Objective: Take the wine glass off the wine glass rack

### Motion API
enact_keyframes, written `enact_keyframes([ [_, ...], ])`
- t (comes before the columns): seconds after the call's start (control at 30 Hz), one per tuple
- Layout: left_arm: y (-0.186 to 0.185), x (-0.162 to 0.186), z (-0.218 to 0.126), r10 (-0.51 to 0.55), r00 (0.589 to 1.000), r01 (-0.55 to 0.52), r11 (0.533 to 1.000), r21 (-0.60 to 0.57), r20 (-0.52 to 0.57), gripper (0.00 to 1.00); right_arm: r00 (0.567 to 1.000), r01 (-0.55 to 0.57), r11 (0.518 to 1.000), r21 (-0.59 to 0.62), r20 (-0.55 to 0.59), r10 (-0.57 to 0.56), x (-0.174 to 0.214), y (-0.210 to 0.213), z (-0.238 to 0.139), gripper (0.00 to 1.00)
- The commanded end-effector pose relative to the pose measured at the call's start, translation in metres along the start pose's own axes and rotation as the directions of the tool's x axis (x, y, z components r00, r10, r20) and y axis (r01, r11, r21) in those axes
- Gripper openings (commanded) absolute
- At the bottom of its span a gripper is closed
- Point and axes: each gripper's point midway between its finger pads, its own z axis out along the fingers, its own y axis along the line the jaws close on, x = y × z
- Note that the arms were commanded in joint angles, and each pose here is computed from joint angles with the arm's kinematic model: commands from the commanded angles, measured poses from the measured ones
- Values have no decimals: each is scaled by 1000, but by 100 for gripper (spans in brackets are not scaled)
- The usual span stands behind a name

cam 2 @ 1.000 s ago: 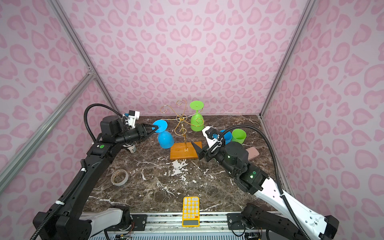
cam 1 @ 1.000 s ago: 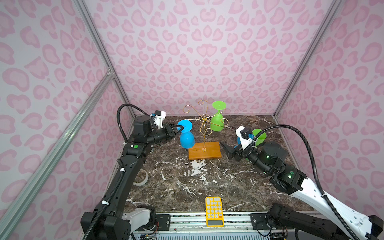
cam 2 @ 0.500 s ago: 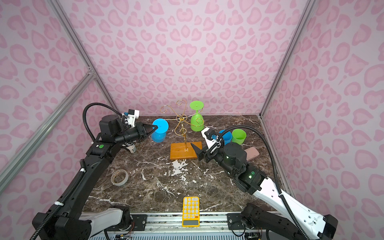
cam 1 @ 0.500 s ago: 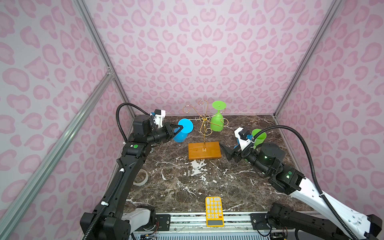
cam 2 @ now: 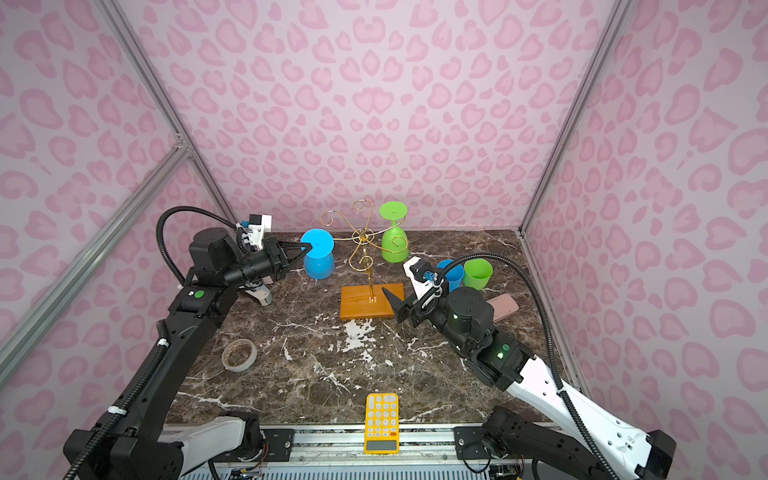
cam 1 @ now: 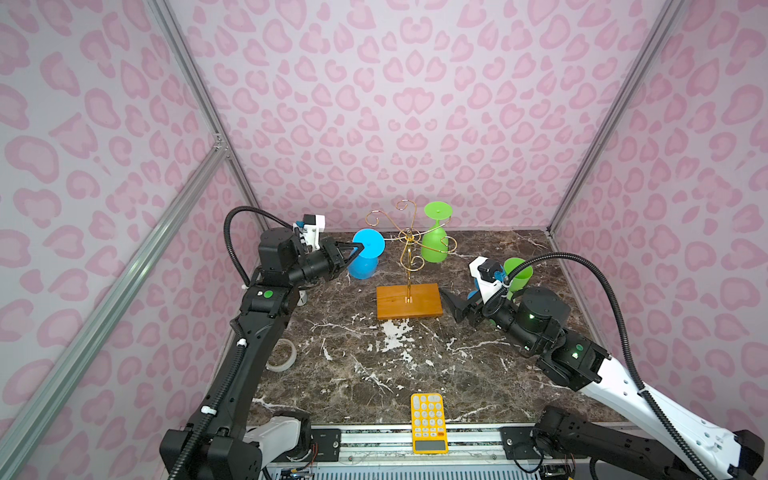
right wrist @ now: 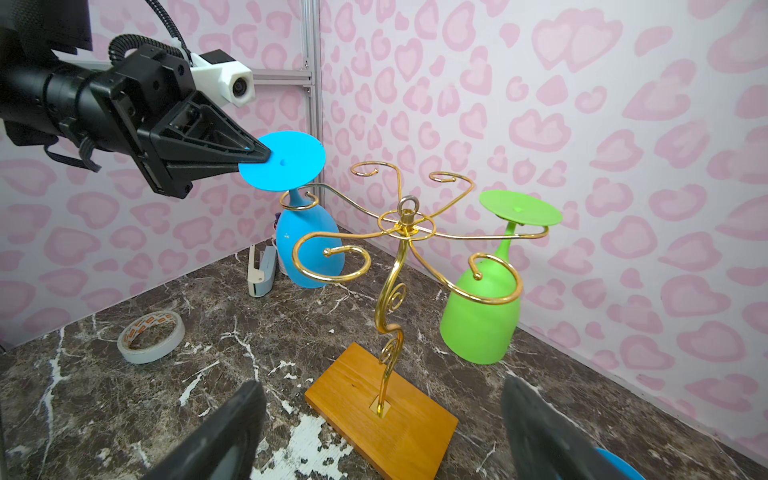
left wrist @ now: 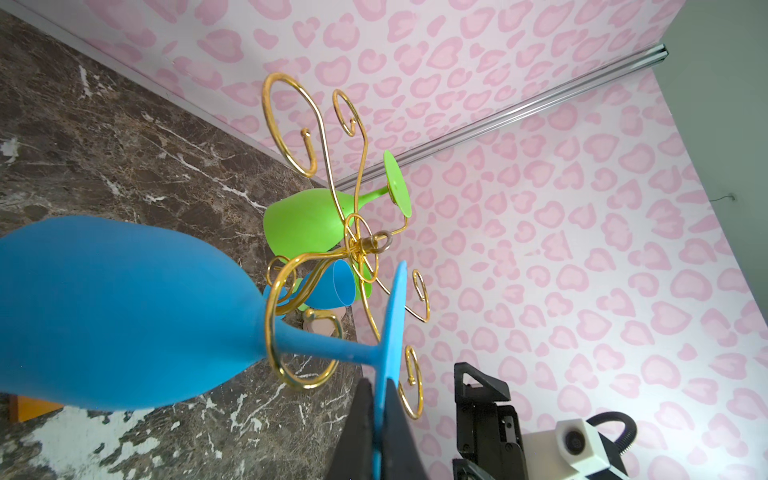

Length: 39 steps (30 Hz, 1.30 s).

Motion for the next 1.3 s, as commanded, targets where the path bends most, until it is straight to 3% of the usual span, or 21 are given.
enact_keyframes([
  [0.0, -5, -3, -1, -19, 1000, 19, 999, 34, 6, 4, 1000, -12, 1000, -2, 23, 12, -4, 0, -1, 90],
  [1.27, -6, -35, 21, -38, 999, 36, 996, 82, 32, 4, 1000, -5, 1000, 4, 24, 5, -4, -1, -4, 91],
])
